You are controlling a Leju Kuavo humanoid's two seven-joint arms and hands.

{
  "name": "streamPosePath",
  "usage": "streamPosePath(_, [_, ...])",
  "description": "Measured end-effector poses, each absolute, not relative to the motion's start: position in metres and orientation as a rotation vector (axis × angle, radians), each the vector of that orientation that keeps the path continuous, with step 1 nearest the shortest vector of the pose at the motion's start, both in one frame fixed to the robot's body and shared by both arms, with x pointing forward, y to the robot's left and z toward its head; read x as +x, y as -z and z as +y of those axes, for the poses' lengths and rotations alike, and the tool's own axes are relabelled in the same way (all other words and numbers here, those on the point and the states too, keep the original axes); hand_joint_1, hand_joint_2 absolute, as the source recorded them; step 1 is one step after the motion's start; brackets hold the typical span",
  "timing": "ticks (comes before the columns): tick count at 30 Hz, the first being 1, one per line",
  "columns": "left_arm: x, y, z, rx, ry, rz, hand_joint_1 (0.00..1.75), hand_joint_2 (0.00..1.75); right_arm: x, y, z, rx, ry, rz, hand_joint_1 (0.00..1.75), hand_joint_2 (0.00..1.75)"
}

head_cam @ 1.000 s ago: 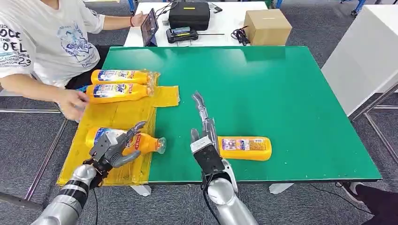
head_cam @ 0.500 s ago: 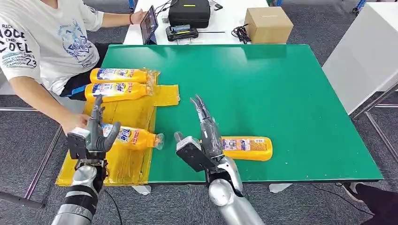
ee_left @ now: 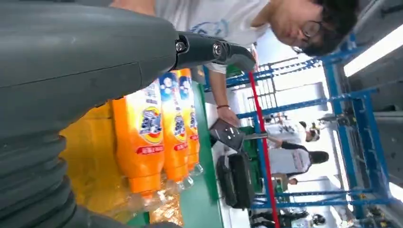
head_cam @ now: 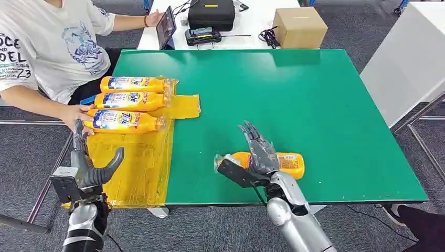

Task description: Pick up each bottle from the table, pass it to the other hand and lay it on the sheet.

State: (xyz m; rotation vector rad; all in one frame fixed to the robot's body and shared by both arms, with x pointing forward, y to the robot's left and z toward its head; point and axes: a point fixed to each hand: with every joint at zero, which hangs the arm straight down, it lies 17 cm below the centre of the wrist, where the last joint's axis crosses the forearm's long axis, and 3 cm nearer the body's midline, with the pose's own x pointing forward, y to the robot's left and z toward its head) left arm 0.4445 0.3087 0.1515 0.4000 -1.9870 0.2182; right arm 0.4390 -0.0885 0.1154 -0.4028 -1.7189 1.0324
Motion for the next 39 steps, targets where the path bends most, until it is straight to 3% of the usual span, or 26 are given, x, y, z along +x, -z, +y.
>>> streamPosePath(27, [0.459,-0.120,0.281,0.317,-0.110,-1.916,0.00,1.75,0.438,-0.025,-0.136,-0.338,-1.241,-1.427,0.00,1.75])
streamPosePath(39, [0.464,-0.107,0.268,0.269,-0.098,-1.875,0.00,1.75,0.448,-0.002,-0.161,-0.439,-1.315,-1.299,0.00,1.75])
